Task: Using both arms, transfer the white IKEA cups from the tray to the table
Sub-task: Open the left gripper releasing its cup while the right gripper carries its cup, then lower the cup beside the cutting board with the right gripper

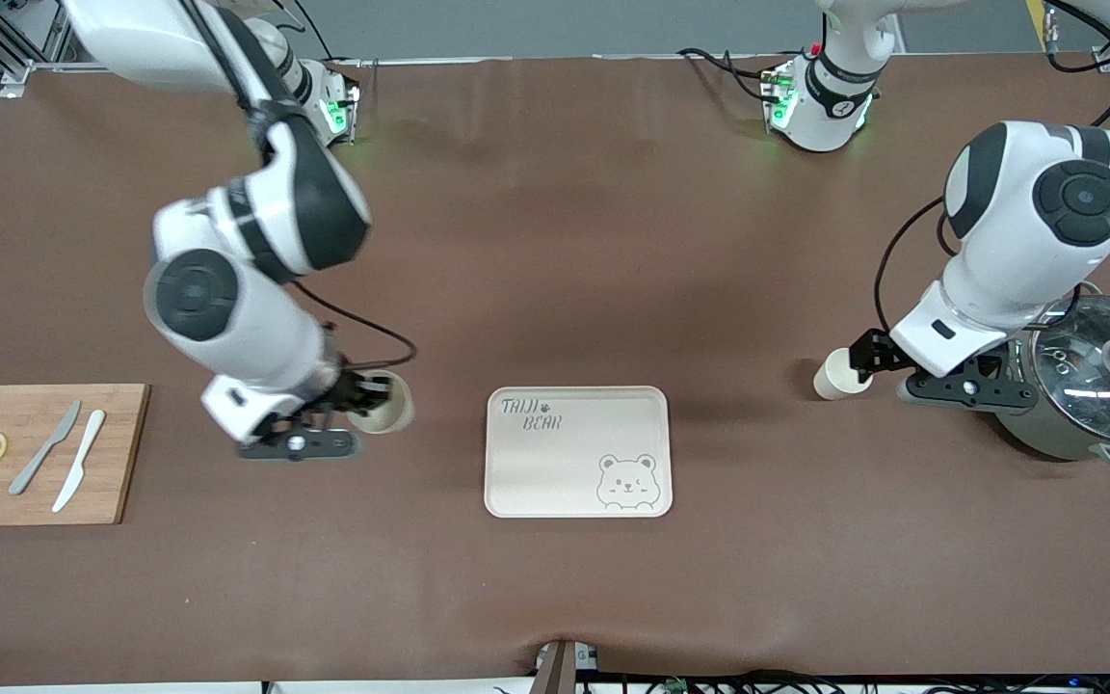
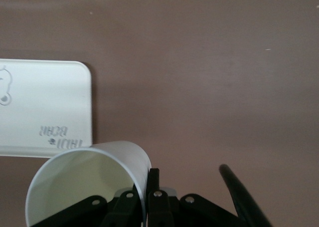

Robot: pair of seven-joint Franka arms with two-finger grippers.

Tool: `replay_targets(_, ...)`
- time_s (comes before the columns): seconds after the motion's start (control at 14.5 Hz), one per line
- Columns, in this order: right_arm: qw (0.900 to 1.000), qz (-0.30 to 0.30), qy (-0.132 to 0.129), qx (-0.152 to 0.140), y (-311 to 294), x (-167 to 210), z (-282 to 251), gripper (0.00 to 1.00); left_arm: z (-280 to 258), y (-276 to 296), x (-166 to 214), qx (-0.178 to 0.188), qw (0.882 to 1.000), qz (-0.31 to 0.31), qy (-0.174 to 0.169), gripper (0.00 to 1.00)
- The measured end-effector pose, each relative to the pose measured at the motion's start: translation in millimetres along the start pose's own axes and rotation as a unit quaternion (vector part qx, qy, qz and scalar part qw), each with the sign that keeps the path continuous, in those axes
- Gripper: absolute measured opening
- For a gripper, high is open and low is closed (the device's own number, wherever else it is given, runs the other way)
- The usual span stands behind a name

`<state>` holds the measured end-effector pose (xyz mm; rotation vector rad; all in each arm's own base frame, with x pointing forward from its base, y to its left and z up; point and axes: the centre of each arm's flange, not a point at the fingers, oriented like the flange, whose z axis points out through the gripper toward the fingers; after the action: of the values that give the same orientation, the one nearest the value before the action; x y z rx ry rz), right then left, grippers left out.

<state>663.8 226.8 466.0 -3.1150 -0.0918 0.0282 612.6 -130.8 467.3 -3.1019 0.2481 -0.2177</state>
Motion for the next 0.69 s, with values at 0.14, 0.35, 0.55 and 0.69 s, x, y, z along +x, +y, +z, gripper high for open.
replay_targets(0.14, 1.0, -0.023, -0.012, -0.003, 46.5, -7.5, -12.5, 0.04, -17.1, 15.5, 6.1, -0.016, 1.0, 0.003, 0.014, 1.0)
replay_targets(0.35, 0.998, -0.057, -0.026, -0.003, 116.9, -16.9, -14.8, 0.04, -45.0, 14.6, 15.0, -0.024, 0.999, -0.002, 0.023, 1.0)
replay_targets(0.55, 0.995, -0.093, -0.034, 0.003, 197.1, -20.7, -14.3, 0.04, -73.7, 5.7, 24.4, -0.027, 0.999, -0.011, 0.021, 1.0)
replay_targets(0.69, 0.994, -0.101, -0.038, 0.007, 247.4, -24.6, -11.5, 0.04, -78.2, -0.8, 29.8, -0.029, 0.999, -0.017, 0.02, 1.0)
